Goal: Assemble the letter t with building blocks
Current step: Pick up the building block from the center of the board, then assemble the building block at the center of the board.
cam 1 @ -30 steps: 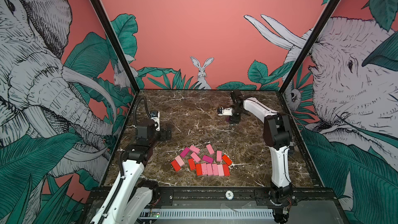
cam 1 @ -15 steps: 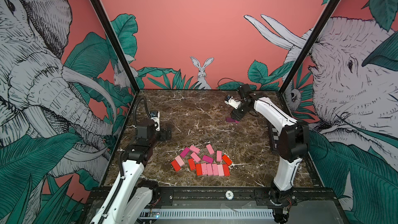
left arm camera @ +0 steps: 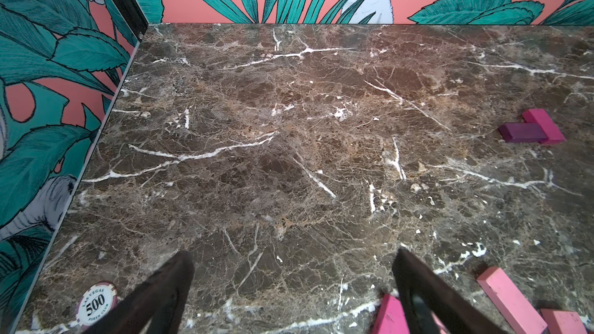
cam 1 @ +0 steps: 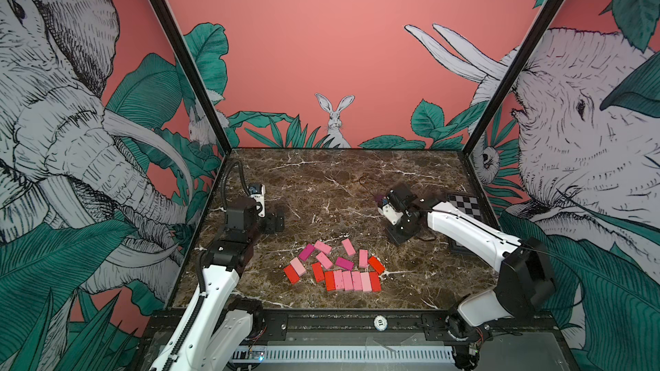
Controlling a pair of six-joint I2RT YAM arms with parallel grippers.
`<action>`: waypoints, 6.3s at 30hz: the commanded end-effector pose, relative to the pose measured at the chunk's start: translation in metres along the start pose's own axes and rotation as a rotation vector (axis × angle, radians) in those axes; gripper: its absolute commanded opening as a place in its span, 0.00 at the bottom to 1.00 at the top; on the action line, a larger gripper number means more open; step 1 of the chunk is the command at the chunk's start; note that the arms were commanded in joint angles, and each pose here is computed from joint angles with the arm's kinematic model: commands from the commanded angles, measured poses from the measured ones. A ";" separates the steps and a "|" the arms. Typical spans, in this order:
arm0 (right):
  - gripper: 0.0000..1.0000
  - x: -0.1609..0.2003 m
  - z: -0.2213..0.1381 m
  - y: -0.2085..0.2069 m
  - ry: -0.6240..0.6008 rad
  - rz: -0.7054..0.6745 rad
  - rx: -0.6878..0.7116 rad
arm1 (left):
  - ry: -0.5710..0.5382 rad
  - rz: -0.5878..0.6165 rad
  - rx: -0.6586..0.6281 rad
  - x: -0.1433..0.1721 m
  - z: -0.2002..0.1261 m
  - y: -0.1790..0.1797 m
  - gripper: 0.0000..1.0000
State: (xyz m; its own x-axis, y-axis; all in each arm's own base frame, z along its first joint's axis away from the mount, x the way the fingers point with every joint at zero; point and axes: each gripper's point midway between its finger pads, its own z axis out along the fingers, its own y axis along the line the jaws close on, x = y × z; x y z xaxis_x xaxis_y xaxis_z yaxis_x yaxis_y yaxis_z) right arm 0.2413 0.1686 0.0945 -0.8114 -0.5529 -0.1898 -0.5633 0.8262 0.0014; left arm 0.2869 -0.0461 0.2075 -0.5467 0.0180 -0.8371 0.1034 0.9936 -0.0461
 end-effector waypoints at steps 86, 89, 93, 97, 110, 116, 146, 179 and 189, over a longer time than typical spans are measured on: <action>0.00 -0.088 -0.051 -0.117 -0.138 -1.031 0.226 | -0.071 -0.002 0.016 -0.009 -0.008 -0.002 0.99; 0.00 -0.096 -0.044 -0.134 -0.099 -1.043 0.199 | -0.069 0.001 0.020 -0.010 -0.008 -0.003 0.99; 0.00 -0.103 -0.026 -0.156 -0.022 -1.071 0.175 | -0.066 0.004 0.021 -0.010 -0.008 -0.003 0.99; 0.00 -0.106 -0.011 -0.175 0.026 -1.066 0.157 | -0.068 0.004 0.020 -0.011 -0.010 -0.003 0.99; 0.00 -0.118 0.039 -0.192 0.061 -1.072 0.093 | -0.066 0.007 0.013 -0.009 -0.008 -0.002 0.99; 0.00 -0.118 0.054 -0.189 0.056 -1.072 0.065 | -0.062 0.008 0.011 -0.009 -0.007 -0.001 0.99; 0.00 -0.119 0.088 -0.179 0.046 -1.022 -0.017 | -0.063 0.007 0.003 -0.008 -0.010 0.000 0.99; 0.05 -0.118 0.097 -0.172 0.062 -0.995 -0.055 | -0.067 0.005 -0.002 -0.009 -0.012 0.001 0.99; 0.13 -0.119 0.100 -0.171 0.064 -0.978 -0.066 | -0.063 0.008 -0.004 -0.008 -0.012 0.001 0.99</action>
State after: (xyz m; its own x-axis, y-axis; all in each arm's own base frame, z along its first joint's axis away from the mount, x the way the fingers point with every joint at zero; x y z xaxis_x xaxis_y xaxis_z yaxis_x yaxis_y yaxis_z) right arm 0.4572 0.0997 0.0261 0.0203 -0.9971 -0.0739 -0.9928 -0.0114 -0.1196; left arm 0.2835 -0.0454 0.2198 -0.4963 0.0136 -0.8680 0.1083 0.9930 -0.0463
